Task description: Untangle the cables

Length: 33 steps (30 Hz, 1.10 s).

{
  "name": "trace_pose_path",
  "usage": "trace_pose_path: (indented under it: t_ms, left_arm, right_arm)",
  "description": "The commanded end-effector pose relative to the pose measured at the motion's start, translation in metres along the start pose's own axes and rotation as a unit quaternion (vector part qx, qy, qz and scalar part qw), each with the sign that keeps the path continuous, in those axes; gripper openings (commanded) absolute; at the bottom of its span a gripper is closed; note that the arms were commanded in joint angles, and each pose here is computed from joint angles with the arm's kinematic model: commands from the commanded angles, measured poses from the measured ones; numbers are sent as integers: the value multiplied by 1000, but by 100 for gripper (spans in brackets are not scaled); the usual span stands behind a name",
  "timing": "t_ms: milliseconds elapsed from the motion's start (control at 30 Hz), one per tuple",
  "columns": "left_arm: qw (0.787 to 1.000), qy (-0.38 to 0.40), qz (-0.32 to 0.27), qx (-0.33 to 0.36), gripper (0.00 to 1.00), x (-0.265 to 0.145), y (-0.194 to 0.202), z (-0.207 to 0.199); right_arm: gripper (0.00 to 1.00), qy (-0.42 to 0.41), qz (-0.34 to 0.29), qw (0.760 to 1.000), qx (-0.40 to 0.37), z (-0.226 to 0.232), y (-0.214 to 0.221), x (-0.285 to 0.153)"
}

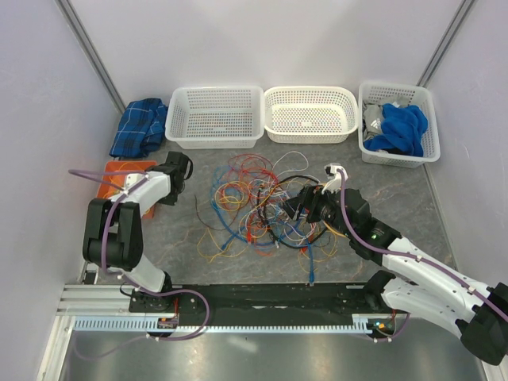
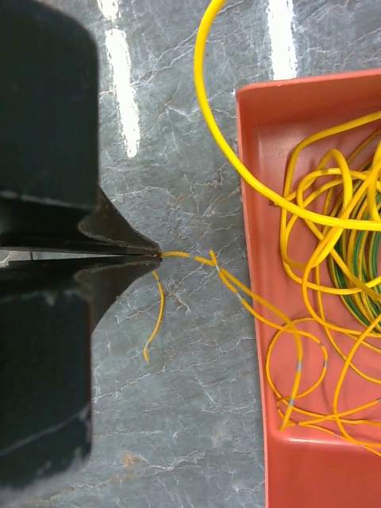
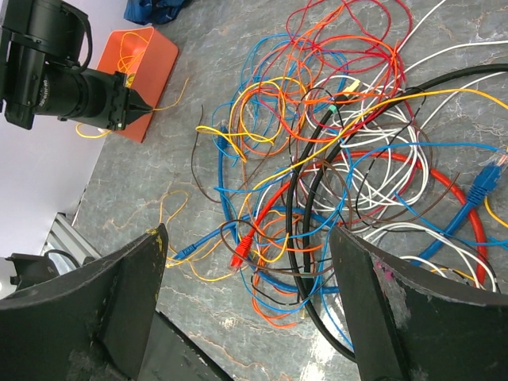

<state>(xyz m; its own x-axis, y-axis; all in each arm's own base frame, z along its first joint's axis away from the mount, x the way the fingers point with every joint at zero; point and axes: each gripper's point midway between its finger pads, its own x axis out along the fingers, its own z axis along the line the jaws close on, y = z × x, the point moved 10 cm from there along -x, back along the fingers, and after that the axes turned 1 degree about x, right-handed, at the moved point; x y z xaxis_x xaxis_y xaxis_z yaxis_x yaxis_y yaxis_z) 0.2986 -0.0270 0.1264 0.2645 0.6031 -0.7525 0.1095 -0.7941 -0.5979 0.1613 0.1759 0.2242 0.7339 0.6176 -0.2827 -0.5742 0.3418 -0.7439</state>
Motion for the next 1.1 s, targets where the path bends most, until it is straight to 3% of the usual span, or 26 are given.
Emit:
trace_pose_path:
  t_ms: [0,133,233,267,333,533,667,833,900,1000,1067]
  left_arm:
    - [999,31,-42,-1,3,-15,-23,-4]
    - [998,59,-27,4,5,-31,-34,0]
    - [997,72,4,3,51,-36,-31,5]
    - [997,70,12,9,55,-34,-27,9]
    - [997,71,24,10,62,-31,-23,10]
    - [999,40,26,27,66,-15,-9,17]
    - [999,22,24,19,65,-4,-1,17]
    - [1000,20,2,13,48,6,3,9]
    - [1000,17,-4,12,47,9,2,7]
    - [1000,12,-5,13,36,13,0,4]
    - [1000,21,-5,12,15,8,-5,4]
  right_arm:
    - [91,5,-8,1000,-7,-3,0,0]
    - [91,0,-7,1000,-1,-3,2,1]
    - [91,-13,-4,1000,7,-1,4,4]
    - [91,-15,-1,1000,9,-1,4,5]
    - [91,-16,0,1000,11,0,5,6]
    - [91,-11,-8,1000,6,-3,4,0]
    - [91,-8,-9,1000,3,-4,5,-1]
    - [91,-3,-2,1000,0,-6,8,0]
    - [91,-1,1,1000,-2,-7,8,1]
    - [91,2,3,1000,-5,-8,9,1]
    - [91,6,1,1000,-6,-9,9,1]
